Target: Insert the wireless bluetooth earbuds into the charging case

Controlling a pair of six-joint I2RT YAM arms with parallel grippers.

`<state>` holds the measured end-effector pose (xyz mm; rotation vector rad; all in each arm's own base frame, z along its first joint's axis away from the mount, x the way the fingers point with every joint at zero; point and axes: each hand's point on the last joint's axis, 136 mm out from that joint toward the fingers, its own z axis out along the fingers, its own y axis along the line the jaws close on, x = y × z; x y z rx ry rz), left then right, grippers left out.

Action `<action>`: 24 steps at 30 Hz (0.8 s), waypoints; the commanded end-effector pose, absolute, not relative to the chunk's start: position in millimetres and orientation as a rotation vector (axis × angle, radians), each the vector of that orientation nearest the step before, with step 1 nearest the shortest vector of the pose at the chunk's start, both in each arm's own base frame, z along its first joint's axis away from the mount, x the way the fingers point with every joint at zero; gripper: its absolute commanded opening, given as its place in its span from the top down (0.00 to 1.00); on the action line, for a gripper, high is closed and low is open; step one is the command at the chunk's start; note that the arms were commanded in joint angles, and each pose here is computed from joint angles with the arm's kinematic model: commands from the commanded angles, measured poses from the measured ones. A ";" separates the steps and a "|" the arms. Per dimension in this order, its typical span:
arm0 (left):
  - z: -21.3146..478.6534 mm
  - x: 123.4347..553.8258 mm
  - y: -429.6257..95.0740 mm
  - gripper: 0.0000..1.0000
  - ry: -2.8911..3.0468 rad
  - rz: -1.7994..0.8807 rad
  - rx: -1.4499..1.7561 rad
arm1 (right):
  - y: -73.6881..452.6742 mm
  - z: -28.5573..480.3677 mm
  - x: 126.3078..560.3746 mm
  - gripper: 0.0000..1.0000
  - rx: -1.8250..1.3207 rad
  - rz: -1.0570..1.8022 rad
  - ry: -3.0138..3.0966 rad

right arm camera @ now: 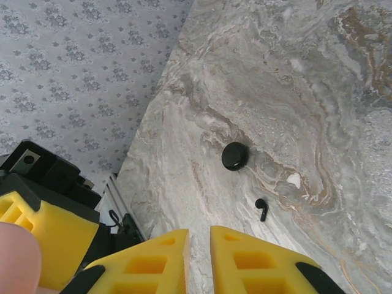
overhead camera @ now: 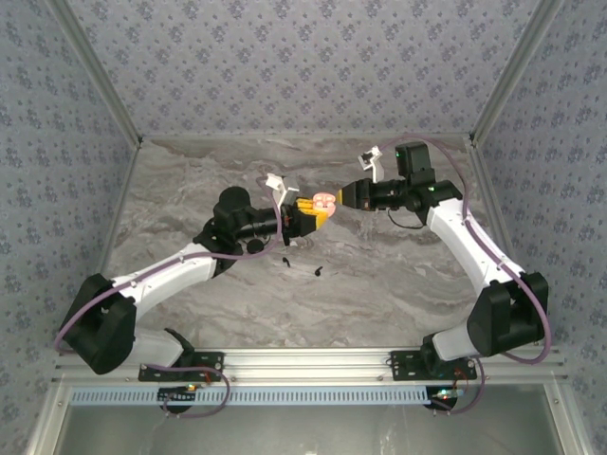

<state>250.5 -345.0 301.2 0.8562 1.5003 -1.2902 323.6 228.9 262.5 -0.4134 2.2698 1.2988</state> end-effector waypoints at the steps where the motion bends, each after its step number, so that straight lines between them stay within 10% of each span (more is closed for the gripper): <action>1: 332.3 243.3 -350.9 0.80 1.382 -1.320 0.889 | 238.4 268.9 320.1 0.83 -0.448 1.370 2.240; 24: 312.7 254.1 -355.4 0.80 1.453 -1.311 0.853 | 252.8 302.4 297.4 0.83 -0.597 1.454 2.107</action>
